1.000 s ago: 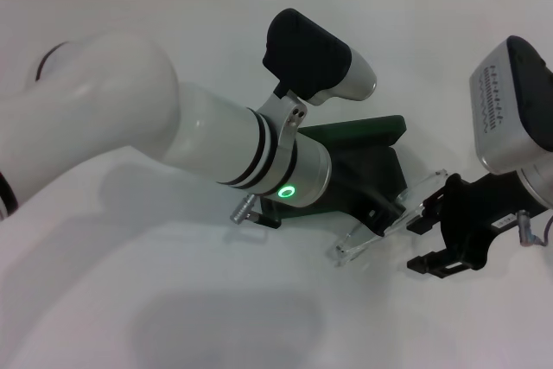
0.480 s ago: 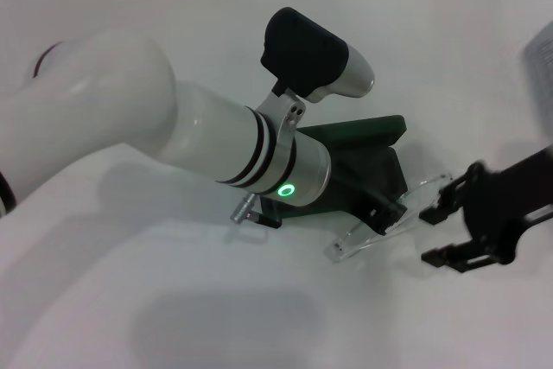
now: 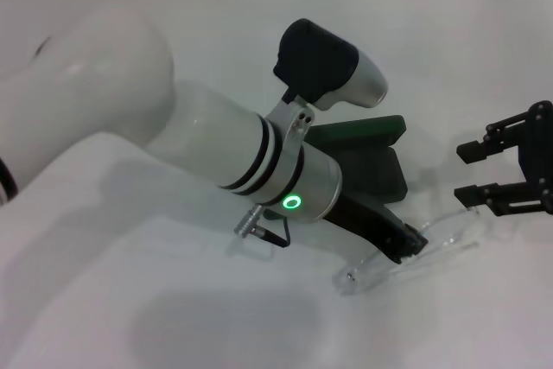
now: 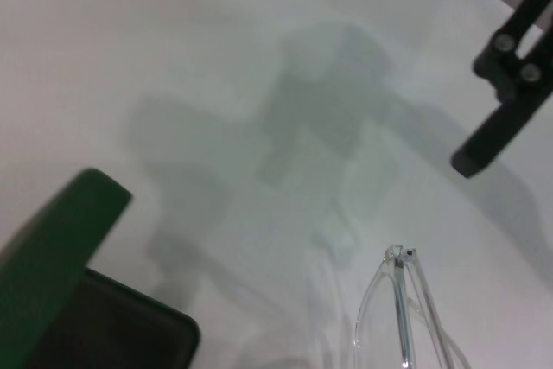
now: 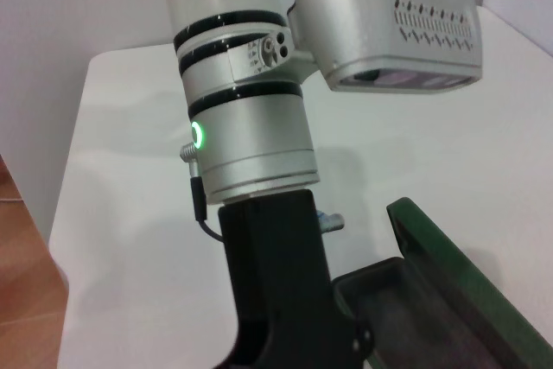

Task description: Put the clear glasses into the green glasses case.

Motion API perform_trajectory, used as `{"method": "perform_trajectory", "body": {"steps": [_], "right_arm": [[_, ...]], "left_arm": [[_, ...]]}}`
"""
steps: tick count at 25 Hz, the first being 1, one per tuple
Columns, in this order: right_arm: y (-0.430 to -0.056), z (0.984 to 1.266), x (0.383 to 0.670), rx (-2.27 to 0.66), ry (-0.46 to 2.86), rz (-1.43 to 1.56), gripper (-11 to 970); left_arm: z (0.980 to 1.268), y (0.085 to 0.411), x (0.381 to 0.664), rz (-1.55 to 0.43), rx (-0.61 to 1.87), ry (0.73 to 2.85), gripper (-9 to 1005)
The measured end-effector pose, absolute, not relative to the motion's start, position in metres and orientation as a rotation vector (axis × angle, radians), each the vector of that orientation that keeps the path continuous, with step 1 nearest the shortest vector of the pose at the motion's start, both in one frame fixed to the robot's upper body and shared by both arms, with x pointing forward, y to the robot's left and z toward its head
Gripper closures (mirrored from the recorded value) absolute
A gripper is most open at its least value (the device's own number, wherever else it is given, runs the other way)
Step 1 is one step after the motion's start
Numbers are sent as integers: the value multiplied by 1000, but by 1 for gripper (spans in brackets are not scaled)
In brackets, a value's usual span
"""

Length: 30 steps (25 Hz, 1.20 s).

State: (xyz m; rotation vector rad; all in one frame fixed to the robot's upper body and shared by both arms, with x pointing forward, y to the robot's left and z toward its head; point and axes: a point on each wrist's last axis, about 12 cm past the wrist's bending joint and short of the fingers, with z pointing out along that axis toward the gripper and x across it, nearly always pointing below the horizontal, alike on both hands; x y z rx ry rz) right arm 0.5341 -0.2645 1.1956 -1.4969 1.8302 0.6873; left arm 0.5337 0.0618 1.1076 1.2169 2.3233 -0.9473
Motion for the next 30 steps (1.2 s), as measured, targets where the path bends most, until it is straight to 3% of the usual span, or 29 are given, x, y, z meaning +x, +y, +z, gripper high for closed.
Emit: {"method": "perform_trajectory", "body": {"steps": [8, 15, 25, 30], "right_arm": [[-265, 1194, 533, -1501, 1828, 691, 430], [-264, 1190, 531, -1505, 1832, 705, 429], [-263, 1187, 531, -1508, 1838, 721, 429], [-259, 1185, 530, -1524, 1837, 730, 429]], "left_arm": [[1107, 63, 531, -1054, 1240, 2369, 900], [1095, 67, 537, -1043, 1217, 2454, 893], [1099, 66, 544, -1063, 1199, 2469, 883], [1101, 70, 551, -1081, 1128, 2470, 699]]}}
